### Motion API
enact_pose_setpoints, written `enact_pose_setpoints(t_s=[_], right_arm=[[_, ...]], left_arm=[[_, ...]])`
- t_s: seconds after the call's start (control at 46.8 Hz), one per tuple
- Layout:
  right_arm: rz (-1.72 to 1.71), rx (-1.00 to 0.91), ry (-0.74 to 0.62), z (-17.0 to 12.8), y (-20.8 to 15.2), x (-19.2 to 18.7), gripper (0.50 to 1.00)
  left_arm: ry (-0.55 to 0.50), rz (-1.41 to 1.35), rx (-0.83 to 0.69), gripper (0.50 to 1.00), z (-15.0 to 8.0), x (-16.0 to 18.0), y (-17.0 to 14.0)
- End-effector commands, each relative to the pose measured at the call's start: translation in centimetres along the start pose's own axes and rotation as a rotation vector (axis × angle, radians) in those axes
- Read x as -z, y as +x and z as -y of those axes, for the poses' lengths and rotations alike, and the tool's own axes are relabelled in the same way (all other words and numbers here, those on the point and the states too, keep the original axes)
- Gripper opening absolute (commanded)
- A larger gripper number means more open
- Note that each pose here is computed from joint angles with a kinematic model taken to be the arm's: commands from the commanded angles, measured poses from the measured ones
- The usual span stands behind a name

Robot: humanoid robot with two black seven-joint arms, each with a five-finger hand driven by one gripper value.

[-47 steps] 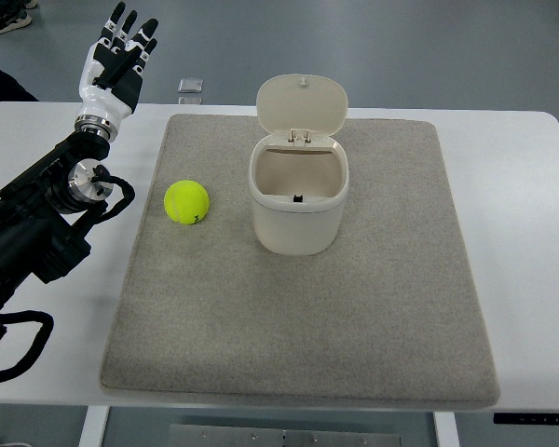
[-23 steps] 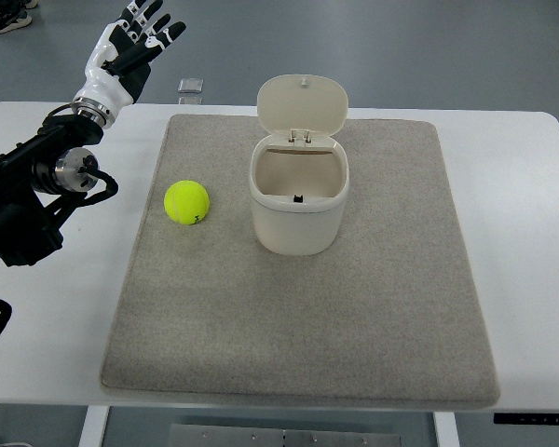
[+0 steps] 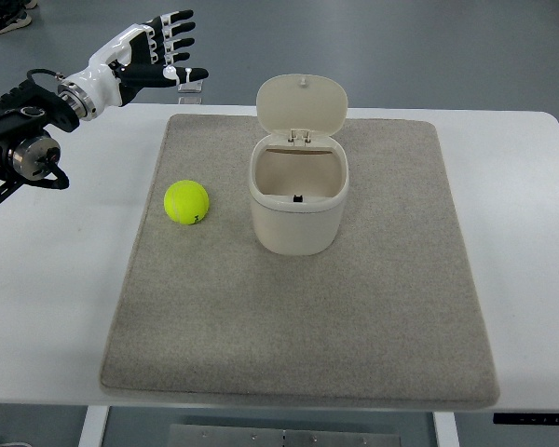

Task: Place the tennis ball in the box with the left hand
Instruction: 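Extend the left hand over the tennis ball, fingers pointing down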

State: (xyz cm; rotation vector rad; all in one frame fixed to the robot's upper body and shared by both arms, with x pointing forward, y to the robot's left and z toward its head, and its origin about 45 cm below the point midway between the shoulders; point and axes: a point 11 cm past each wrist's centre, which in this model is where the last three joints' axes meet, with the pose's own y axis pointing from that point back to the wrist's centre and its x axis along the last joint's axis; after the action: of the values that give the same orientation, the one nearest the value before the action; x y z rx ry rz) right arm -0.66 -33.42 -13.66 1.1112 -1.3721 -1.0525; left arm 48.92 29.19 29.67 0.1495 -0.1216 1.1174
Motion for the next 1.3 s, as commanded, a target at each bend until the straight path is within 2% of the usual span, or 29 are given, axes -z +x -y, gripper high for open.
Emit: enact_pose_setpoints(t_s=[0.0, 0.47, 0.897, 1.111, 1.282], right_arm=[[0.0, 0.0, 0.0, 0.0, 0.0, 0.0, 0.901], [0.0, 0.0, 0.0, 0.0, 0.0, 0.0, 0.903], [0.0, 0.0, 0.0, 0.0, 0.0, 0.0, 0.901], [0.0, -0.001, 0.0, 0.0, 0.0, 0.0, 0.901], [0.0, 0.0, 0.0, 0.0, 0.0, 0.0, 0.903]], left_arm=[[0.038, 0.043, 0.009, 0.986, -0.5, 0.5, 0.5], [0.167, 0.229, 0.092, 0.986, -1.0, 1.9, 0.3], [0.251, 0.419, 0.239, 0.984, -2.0, 3.5, -1.0], [0.268, 0.47, 0.271, 0.984, -2.6, 2.7, 0.2], [0.27, 0.528, 0.292, 0.986, -3.0, 0.7, 1.6]])
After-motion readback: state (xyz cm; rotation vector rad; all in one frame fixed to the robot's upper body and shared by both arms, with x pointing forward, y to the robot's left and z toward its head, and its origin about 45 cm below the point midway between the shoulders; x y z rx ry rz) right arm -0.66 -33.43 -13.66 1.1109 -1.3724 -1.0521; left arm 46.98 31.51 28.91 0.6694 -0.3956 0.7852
